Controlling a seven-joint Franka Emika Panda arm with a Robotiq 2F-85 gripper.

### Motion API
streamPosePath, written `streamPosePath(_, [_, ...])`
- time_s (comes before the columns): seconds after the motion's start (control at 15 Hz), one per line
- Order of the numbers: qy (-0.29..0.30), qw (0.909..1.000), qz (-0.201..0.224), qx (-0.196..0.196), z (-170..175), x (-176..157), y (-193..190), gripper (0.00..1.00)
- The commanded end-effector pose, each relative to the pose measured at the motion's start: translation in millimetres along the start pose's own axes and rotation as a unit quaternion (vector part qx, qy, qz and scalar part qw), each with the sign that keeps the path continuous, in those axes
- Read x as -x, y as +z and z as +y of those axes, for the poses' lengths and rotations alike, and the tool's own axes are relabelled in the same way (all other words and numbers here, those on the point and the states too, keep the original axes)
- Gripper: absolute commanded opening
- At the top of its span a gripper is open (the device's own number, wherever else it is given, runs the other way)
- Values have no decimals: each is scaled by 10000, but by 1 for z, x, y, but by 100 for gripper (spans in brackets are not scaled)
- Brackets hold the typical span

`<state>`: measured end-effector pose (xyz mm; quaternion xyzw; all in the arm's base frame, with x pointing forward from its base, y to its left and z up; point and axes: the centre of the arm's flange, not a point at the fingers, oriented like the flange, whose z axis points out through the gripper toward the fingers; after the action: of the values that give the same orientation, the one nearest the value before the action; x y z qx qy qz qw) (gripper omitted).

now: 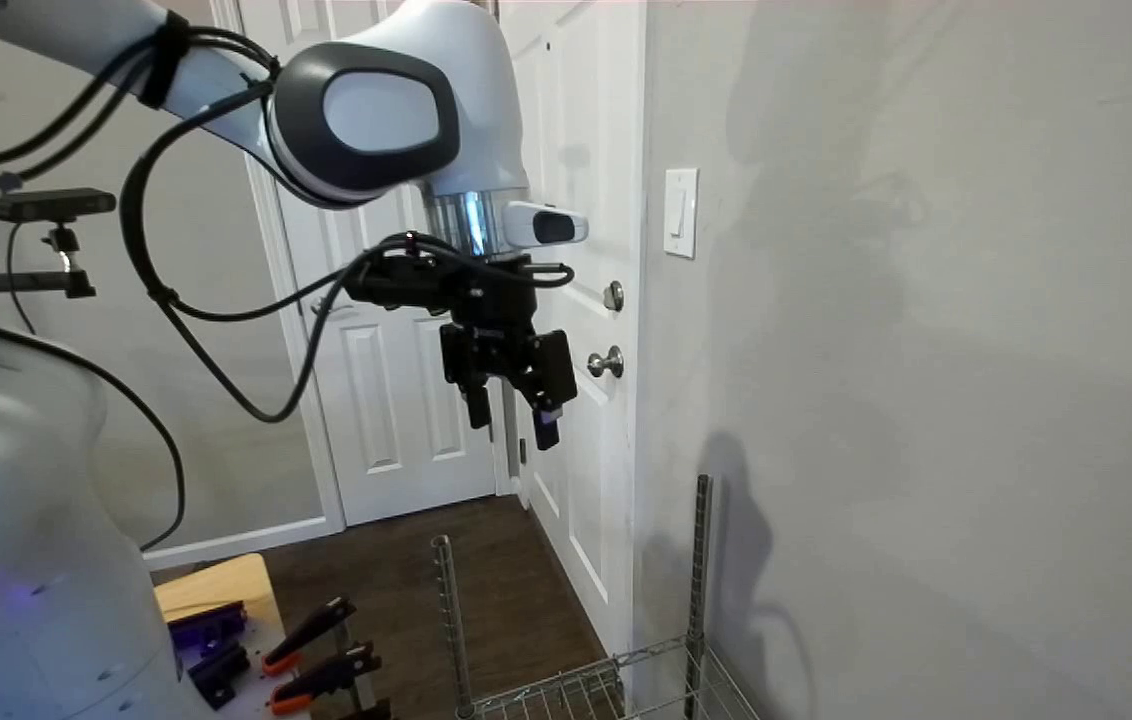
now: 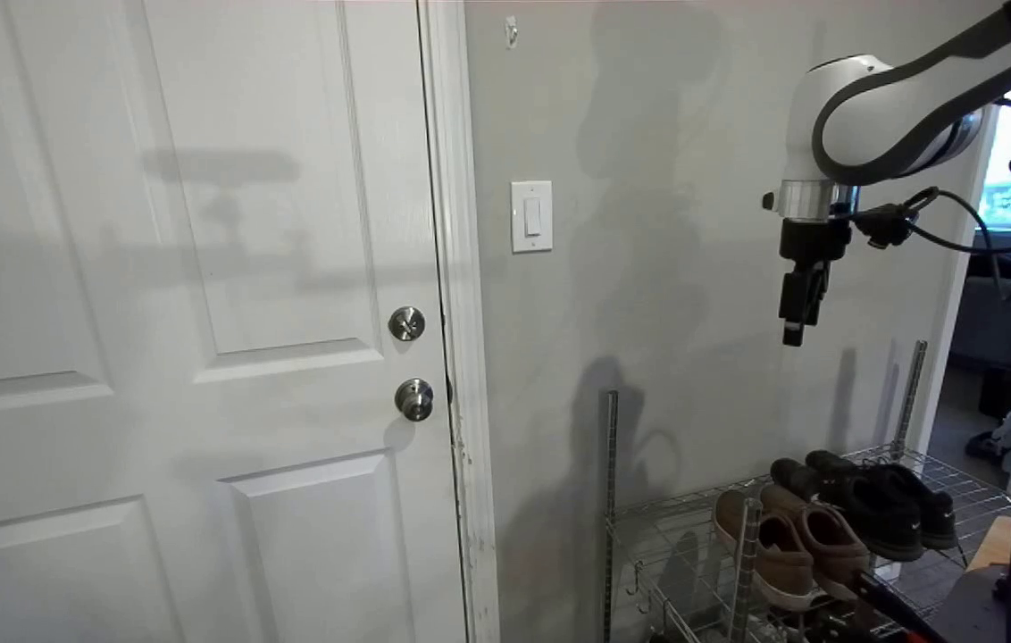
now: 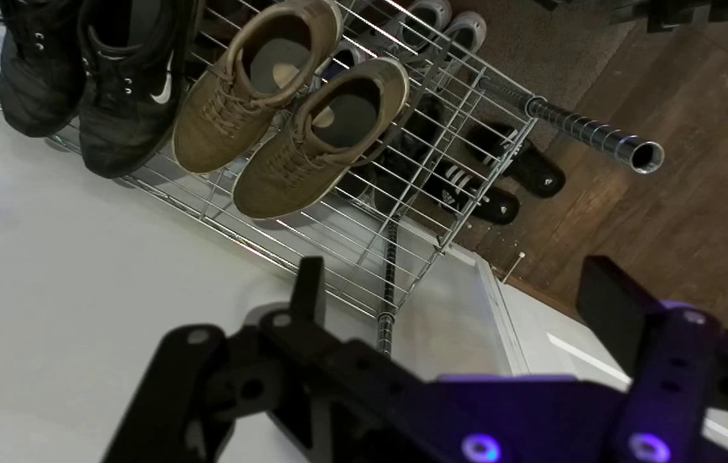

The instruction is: Flip the light switch on the wall

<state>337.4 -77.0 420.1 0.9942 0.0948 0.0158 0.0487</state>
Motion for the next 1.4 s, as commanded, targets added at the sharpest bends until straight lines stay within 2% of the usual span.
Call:
streamPosePath(0.0, [0, 10000, 0, 0, 0, 0, 0, 100])
streamPosePath(1.07, [-72, 10000, -43, 13, -4, -3, 4, 100])
streamPosePath(1.2, [-157, 9999, 31, 51, -14, -9, 10, 100])
streamPosePath(1.33, [-238, 9993, 283, 66, -29, -16, 13, 100])
